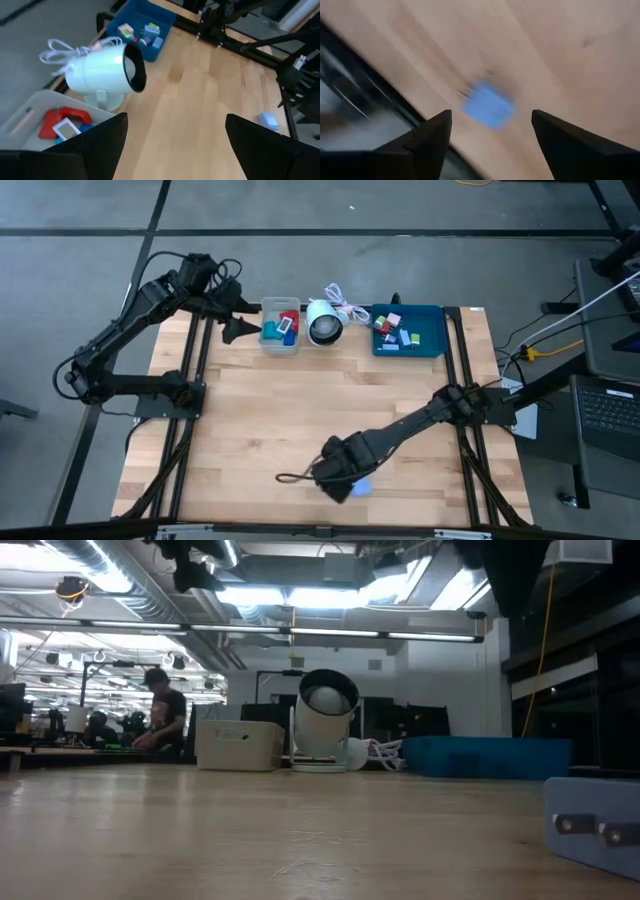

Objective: Pick & Place Office items
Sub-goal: Put the light purple charger adapter into the blue bin, then return to Home Position

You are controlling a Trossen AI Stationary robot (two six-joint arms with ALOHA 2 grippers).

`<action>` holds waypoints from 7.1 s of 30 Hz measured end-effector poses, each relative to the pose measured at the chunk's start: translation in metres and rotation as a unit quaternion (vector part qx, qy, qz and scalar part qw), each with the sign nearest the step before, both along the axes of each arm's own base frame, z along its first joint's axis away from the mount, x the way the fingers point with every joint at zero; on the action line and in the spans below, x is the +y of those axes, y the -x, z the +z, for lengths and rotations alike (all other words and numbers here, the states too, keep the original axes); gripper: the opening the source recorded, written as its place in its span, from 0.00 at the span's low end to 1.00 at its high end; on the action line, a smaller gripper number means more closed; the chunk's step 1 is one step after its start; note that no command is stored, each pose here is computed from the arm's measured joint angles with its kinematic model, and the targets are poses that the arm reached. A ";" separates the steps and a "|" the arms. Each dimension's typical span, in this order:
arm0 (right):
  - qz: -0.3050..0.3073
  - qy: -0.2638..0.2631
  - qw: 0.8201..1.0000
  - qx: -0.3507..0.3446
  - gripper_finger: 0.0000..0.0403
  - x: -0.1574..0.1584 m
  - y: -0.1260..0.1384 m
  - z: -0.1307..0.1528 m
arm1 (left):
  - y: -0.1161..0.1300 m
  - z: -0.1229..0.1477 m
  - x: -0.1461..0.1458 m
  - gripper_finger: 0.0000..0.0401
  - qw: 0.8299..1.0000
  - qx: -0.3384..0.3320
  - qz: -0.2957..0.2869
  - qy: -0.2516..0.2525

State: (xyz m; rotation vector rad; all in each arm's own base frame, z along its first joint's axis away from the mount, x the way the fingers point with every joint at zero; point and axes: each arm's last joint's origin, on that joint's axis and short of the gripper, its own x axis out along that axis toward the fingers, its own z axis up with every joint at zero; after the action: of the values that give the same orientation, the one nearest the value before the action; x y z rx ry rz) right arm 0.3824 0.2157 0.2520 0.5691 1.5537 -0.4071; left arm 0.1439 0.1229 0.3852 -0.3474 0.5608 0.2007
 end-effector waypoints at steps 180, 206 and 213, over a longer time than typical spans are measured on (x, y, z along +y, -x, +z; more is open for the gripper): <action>-0.332 0.247 0.906 -0.088 0.91 -0.436 0.216 -0.046 | 0.018 0.015 0.036 0.83 0.984 -0.057 0.163 -0.049; -0.094 0.198 0.813 -0.540 0.86 -0.304 0.212 0.122 | 0.098 0.076 -0.051 0.83 0.884 -0.204 0.384 -0.171; 0.033 0.209 0.770 -0.602 0.86 -0.265 0.211 0.139 | 0.140 0.054 -0.112 0.83 0.854 -0.199 0.463 -0.130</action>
State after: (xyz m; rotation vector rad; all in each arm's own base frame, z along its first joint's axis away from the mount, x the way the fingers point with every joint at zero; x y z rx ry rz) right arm 0.1714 -0.0490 0.3909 0.2854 0.2078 -0.2192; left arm 0.0044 0.0114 0.4394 -0.3598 -0.0934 1.1054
